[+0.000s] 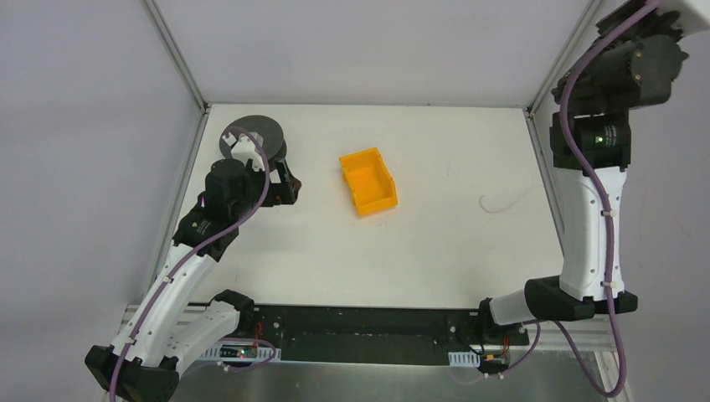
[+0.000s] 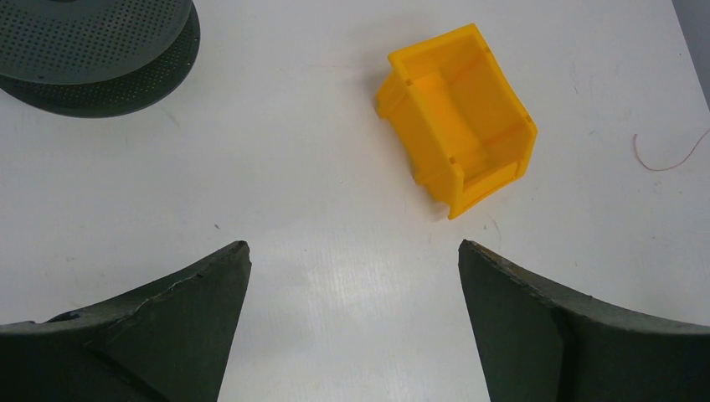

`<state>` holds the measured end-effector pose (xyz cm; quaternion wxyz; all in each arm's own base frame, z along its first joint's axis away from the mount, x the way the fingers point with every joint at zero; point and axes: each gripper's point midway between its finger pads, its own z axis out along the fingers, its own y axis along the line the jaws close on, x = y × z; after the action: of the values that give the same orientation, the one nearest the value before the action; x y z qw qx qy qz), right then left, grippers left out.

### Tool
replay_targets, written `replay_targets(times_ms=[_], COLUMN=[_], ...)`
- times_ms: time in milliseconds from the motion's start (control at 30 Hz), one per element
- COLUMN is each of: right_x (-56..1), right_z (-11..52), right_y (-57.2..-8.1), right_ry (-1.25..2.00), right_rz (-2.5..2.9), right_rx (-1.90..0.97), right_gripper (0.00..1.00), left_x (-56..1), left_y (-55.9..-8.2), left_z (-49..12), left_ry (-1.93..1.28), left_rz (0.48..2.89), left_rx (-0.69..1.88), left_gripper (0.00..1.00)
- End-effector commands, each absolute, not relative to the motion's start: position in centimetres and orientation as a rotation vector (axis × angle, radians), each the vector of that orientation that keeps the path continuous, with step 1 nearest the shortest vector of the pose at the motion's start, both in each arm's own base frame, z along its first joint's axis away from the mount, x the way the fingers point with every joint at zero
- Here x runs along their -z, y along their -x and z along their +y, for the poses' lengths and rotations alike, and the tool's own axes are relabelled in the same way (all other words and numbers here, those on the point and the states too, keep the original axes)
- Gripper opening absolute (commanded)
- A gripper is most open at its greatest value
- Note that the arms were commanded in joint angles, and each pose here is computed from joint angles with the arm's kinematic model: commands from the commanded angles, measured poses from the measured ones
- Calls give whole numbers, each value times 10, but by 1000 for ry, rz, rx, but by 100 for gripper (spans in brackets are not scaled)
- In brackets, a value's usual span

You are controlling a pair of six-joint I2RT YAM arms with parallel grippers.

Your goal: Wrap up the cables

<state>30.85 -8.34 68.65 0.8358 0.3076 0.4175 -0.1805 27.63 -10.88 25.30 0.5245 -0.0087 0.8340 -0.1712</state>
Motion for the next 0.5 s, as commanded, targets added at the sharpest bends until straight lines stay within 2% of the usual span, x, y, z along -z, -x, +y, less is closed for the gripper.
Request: replay_targets(times_ms=[0, 100, 233, 400, 467], right_x=[-556, -456, -348, -260, -252], right_z=[-56, -17, 48, 109, 130], right_y=[-378, -383, -363, -333, -327], right_ry=[-629, -648, -688, -870, -901], right_rz=[1298, 1566, 1776, 1882, 1879], right_rx=[350, 117, -333, -819, -999], right_gripper=[0, 0, 0, 0, 0], left_x=[-261, -259, -258, -257, -260], left_y=[-278, -278, -277, -270, -267], left_z=[-117, -118, -122, -152, -164], left_ry=[-19, -26, -51, -168, -179], left_rz=[1967, 1974, 1978, 2016, 2030], left_rx=[444, 448, 463, 621, 705], left_gripper=[94, 94, 94, 92, 91])
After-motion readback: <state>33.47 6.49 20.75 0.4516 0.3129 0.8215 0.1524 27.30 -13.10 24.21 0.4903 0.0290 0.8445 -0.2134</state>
